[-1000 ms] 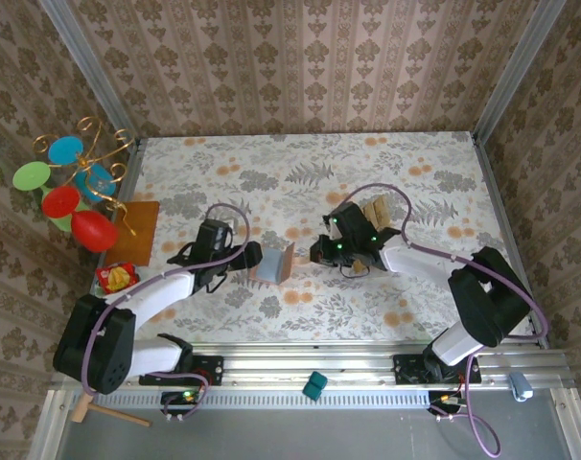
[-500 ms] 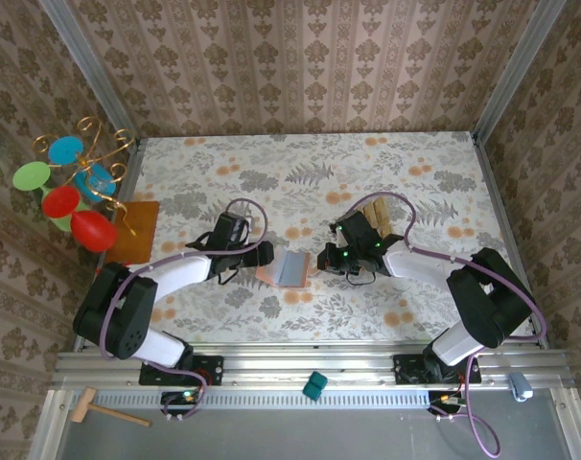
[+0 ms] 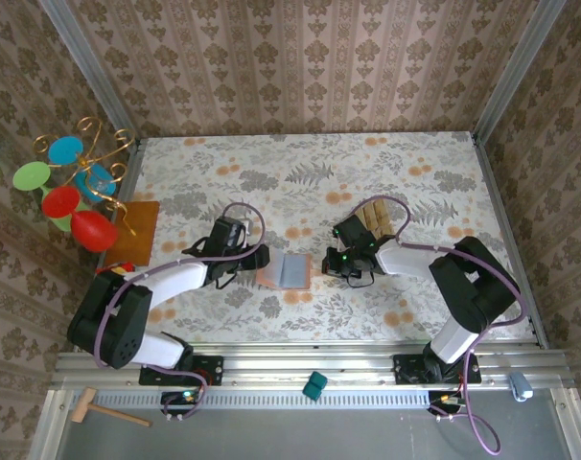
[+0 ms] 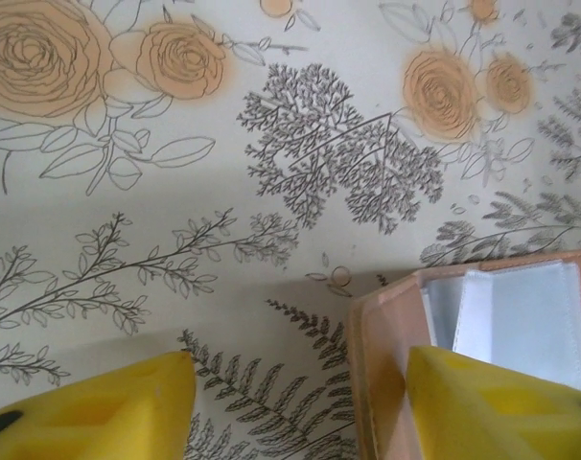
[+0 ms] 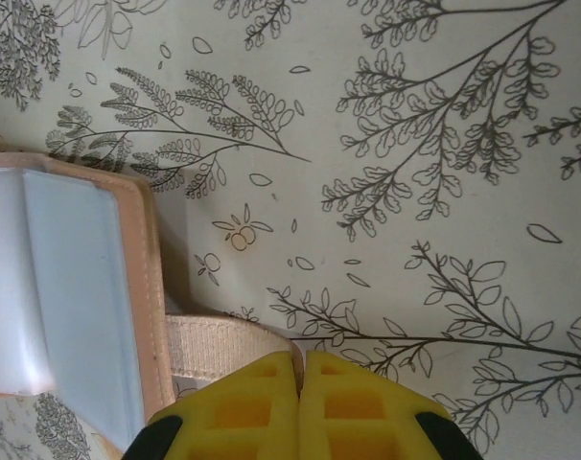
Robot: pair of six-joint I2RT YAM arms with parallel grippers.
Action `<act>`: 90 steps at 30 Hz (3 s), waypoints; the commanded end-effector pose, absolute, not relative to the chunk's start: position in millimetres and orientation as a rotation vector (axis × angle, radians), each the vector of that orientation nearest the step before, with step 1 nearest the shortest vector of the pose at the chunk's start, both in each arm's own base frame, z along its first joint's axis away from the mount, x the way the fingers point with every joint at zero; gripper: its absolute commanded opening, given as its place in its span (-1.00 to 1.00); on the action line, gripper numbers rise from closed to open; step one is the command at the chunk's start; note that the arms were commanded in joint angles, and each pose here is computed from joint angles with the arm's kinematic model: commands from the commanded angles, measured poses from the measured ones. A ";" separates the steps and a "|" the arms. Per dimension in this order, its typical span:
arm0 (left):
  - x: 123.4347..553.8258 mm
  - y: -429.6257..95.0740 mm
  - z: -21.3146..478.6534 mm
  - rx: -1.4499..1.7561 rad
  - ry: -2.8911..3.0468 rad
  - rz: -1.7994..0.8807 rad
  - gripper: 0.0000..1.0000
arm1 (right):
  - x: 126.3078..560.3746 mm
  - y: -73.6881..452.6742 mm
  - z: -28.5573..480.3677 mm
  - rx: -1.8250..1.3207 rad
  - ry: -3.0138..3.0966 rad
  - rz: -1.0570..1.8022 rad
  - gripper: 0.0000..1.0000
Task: Put the credit cards into the card holder
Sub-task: Open the card holder at the center of the table.
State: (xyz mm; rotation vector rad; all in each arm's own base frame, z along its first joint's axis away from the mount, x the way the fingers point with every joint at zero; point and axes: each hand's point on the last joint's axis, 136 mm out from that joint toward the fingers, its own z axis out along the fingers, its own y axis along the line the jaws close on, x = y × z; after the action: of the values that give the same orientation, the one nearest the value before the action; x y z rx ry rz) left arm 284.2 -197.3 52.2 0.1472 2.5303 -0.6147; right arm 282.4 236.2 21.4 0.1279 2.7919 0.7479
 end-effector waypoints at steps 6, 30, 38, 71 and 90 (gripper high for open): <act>282.3 -205.4 63.9 0.157 2.471 -0.702 -0.46 | 285.7 234.3 50.0 0.111 2.738 0.758 -0.34; 281.2 -216.2 74.2 0.173 2.450 -0.732 -1.00 | 294.8 341.9 71.8 -0.115 2.687 0.831 -0.42; 279.5 -211.0 62.3 0.185 2.472 -0.689 -1.00 | 286.5 327.8 20.2 -0.046 2.774 0.736 -0.57; 285.1 -176.1 87.4 0.129 2.418 -0.617 0.45 | 280.3 322.0 19.0 -0.028 2.796 0.729 -0.63; 277.0 -177.2 52.6 0.111 2.473 -0.623 -0.03 | 291.8 349.9 52.6 -0.125 2.754 0.778 -0.71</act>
State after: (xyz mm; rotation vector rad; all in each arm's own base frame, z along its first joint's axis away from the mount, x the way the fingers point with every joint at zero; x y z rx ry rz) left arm 279.5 -175.1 56.2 0.1083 2.4729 -0.6099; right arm 291.4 340.8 53.5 -0.0871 2.7413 0.7924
